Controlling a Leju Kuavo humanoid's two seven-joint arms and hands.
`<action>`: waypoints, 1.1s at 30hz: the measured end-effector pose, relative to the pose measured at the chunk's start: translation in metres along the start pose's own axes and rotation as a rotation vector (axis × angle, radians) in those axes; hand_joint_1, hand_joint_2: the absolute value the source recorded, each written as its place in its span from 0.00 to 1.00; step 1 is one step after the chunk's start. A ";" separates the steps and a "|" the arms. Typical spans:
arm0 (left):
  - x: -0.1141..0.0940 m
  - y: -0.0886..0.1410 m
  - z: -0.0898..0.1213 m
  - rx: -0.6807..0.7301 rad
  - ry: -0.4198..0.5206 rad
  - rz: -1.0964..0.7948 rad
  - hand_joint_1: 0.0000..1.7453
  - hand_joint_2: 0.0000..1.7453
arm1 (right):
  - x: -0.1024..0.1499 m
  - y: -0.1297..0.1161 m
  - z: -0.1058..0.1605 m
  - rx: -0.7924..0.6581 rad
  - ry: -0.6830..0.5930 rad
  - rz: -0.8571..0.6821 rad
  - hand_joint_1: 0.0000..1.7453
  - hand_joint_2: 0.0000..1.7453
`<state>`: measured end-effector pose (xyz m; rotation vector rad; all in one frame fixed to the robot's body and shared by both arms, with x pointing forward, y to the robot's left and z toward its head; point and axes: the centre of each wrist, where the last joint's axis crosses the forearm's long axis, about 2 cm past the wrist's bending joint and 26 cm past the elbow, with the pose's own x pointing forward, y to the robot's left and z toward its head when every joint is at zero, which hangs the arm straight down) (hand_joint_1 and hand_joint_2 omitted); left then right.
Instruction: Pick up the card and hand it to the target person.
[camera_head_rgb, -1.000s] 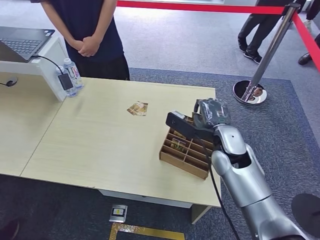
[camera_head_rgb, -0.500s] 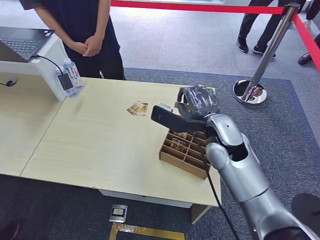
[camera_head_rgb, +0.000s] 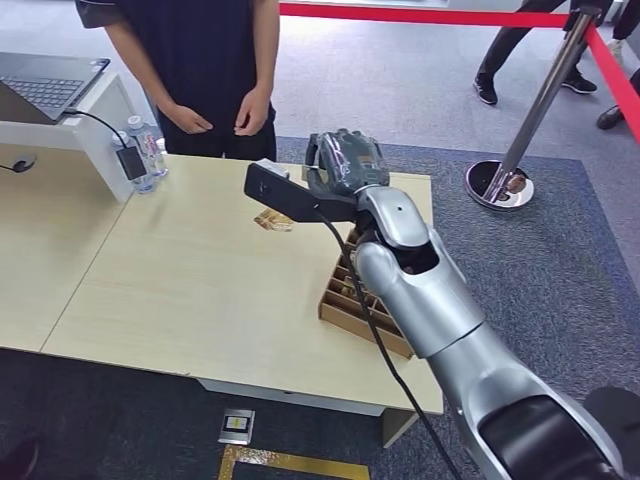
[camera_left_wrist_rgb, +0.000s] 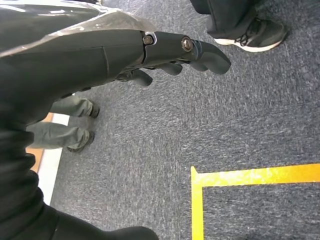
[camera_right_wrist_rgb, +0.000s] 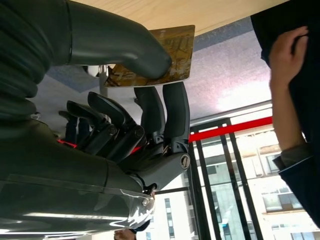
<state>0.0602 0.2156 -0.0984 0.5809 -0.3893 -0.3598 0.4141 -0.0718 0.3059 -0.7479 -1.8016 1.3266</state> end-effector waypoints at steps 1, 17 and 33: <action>0.000 0.000 0.000 -0.001 -0.003 -0.003 0.00 1.00 | 0.002 0.001 -0.003 0.002 0.007 0.003 1.00 1.00; 0.000 0.000 0.000 -0.005 0.003 -0.006 0.00 1.00 | 0.013 0.019 -0.020 0.094 0.050 0.031 1.00 1.00; 0.000 0.000 0.000 -0.005 -0.004 -0.005 0.00 1.00 | 0.014 0.028 -0.021 0.143 0.057 0.034 0.00 1.00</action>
